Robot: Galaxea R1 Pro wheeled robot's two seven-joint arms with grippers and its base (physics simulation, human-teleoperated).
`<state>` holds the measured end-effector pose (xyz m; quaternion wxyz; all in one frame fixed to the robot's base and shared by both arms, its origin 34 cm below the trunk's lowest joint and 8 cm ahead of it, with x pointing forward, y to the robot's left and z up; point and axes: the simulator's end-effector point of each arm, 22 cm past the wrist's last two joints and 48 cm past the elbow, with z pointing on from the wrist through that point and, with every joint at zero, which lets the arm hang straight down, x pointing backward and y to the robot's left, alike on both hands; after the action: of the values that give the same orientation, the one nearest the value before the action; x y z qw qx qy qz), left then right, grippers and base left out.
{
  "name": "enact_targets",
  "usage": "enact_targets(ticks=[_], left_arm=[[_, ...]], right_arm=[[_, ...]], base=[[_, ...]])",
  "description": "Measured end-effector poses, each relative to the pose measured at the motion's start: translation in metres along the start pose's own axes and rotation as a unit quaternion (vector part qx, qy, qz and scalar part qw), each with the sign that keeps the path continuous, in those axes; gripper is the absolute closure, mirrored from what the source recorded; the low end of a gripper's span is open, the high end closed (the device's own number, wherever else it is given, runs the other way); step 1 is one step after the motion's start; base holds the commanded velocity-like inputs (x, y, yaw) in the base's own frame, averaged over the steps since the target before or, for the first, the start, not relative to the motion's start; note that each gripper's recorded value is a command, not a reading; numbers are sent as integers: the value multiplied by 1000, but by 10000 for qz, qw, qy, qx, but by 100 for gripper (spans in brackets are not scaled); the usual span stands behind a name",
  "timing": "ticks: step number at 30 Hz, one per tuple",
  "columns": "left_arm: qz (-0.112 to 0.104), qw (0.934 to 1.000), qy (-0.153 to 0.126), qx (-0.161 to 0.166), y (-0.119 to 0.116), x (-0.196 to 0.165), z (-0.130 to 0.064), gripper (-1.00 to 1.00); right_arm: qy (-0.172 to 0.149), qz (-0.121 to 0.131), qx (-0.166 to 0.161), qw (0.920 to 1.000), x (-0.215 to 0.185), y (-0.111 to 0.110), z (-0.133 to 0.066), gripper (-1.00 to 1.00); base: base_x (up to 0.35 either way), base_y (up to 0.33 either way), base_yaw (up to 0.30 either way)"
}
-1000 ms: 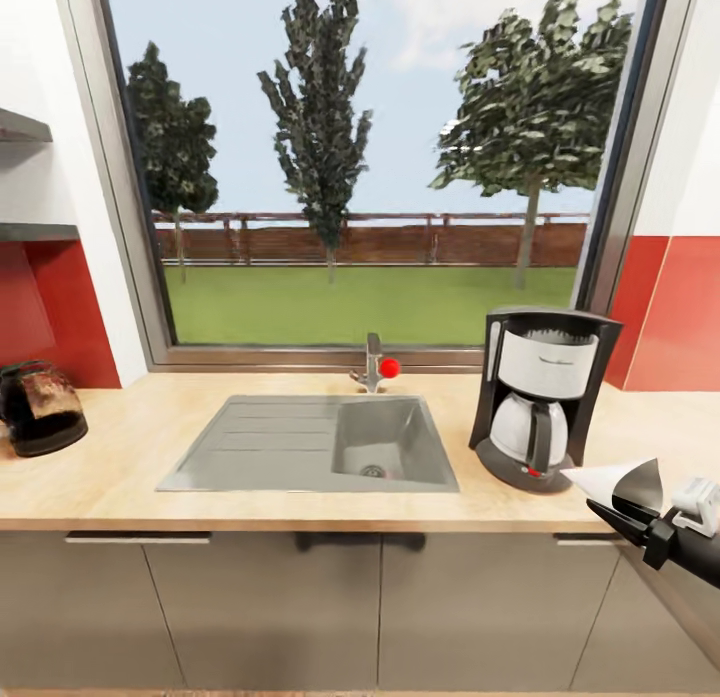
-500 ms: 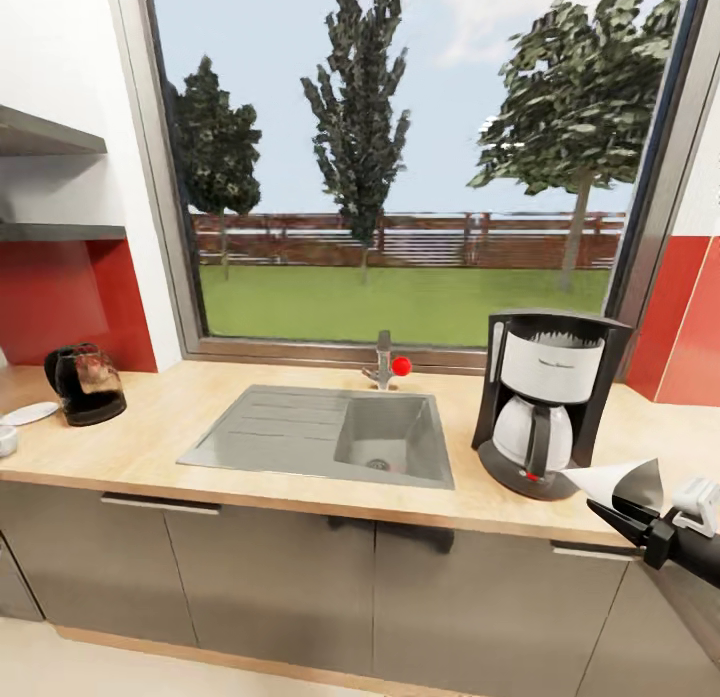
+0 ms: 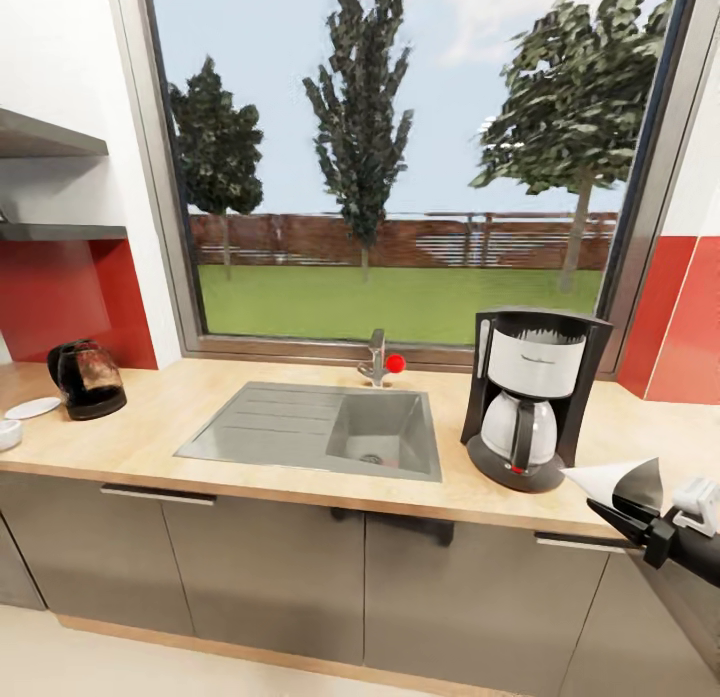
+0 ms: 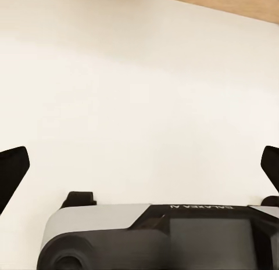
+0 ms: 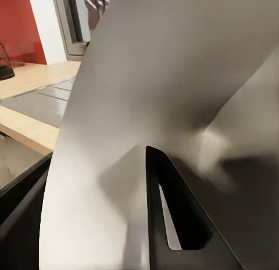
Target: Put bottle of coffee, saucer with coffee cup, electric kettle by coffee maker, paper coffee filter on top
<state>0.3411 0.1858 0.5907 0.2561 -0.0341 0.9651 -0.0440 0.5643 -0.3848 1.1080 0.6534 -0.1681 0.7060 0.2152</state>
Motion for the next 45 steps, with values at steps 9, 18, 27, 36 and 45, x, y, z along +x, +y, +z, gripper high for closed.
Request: enact_targets(ticks=[9, 18, 27, 36, 45], left_arm=[[2, 10000, 1, -6, 1, 0, 0, -100], [2, 10000, -1, -6, 1, 0, 0, -100], [2, 10000, 1, -6, 1, 0, 0, -100], [2, 10000, 0, -7, 1, 0, 0, -100], [0, 10000, -5, -7, 1, -1, 0, -100]], right_arm=[[175, 152, 56, 9997, -13, -13, -7, 100], [554, -265, 749, 9953, -153, -81, -54, 100], [951, -1698, 1238, 9730, -318, -70, -73, 100], [1940, -2266, 1217, 9467, -402, -60, 10, 100], [3310, -2348, 1205, 9060, -392, -38, 103, 100]], base=[[-3, 0, 0], [0, 0, 0], [0, 0, 0], [0, 0, 0], [0, 0, 0]])
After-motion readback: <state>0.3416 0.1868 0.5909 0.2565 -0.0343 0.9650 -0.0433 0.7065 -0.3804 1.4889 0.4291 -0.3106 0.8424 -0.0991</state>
